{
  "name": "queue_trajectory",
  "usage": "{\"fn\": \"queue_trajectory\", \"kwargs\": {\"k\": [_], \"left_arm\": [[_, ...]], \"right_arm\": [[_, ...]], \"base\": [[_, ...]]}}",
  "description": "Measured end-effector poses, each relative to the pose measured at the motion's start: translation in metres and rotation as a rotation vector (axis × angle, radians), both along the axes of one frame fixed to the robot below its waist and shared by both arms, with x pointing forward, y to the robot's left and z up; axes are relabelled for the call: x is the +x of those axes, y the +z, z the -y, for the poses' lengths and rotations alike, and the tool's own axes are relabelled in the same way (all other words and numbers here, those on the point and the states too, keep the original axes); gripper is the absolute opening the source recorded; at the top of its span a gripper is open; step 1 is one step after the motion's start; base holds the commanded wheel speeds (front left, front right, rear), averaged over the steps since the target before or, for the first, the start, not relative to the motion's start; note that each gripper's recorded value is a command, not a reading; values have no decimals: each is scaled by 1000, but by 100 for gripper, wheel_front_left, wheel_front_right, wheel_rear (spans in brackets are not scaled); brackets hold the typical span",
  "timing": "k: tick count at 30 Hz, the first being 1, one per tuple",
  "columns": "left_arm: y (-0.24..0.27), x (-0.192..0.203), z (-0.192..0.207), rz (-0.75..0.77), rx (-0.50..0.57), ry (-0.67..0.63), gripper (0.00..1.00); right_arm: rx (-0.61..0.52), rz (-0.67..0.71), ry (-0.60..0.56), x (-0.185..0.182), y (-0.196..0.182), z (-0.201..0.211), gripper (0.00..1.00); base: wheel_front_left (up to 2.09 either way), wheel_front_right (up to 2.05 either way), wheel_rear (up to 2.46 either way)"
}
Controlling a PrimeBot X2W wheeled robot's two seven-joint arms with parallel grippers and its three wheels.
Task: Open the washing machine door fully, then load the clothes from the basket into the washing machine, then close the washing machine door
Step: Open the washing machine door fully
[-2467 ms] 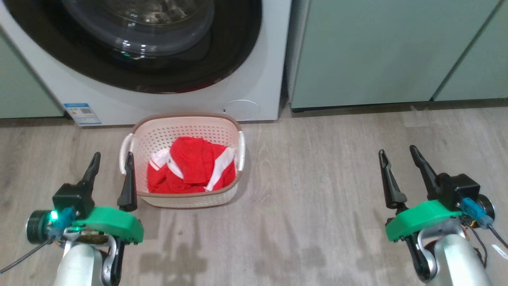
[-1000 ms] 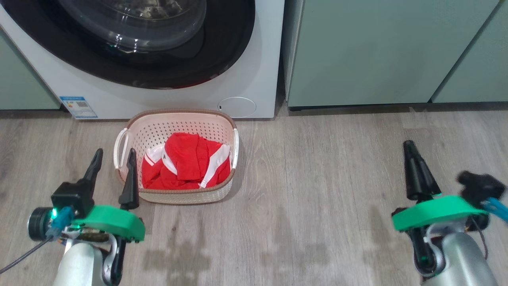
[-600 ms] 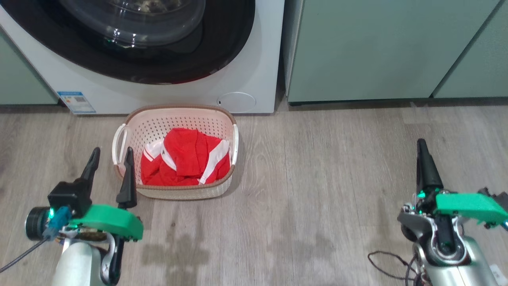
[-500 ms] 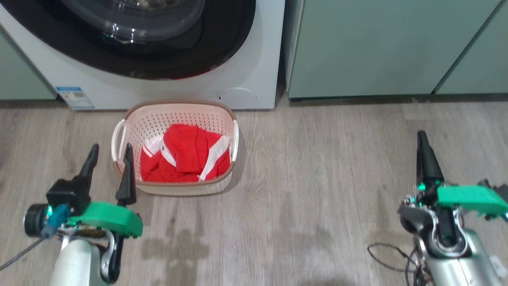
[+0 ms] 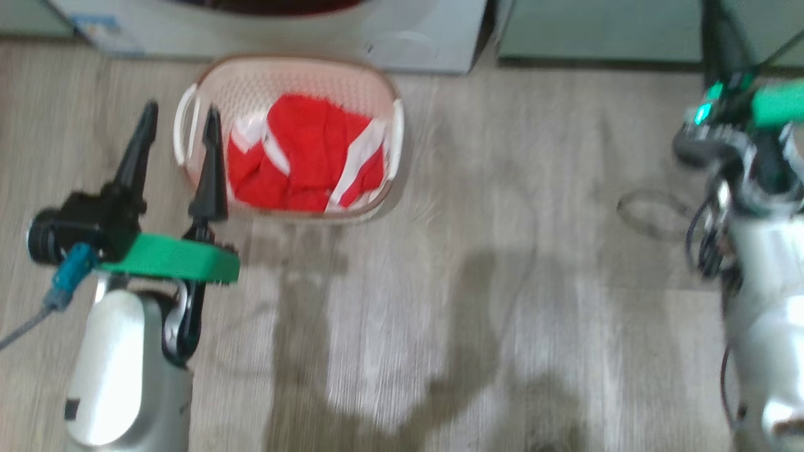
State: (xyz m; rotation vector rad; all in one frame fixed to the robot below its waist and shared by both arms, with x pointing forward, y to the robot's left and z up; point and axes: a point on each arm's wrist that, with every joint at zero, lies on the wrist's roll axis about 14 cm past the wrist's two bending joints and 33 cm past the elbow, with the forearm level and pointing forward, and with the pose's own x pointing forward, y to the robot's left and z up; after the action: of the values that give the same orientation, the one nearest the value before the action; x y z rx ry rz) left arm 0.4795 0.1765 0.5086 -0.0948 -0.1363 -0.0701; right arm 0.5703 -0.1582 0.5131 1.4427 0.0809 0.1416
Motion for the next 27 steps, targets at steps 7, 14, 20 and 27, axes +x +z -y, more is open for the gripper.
{"fn": "queue_trajectory", "kwargs": {"k": [7, 14, 20, 27], "left_arm": [[-8, 14, -10, -3, 4, 22, 100], [-27, 18, -24, -44, 13, 52, 100], [-36, 22, -34, -64, 27, 76, 100], [-43, 20, -44, -85, 37, 99, 100]], "right_arm": [[-19, -61, 188, 54, -22, -50, 0], [-58, -75, 333, 99, -28, -109, 0], [-46, -66, 376, 128, -23, -141, 0], [-29, -85, 404, 146, -25, -163, 0]], "base": [[0, 0, 0], [0, 0, 0], [0, 0, 0], [0, 0, 0]]}}
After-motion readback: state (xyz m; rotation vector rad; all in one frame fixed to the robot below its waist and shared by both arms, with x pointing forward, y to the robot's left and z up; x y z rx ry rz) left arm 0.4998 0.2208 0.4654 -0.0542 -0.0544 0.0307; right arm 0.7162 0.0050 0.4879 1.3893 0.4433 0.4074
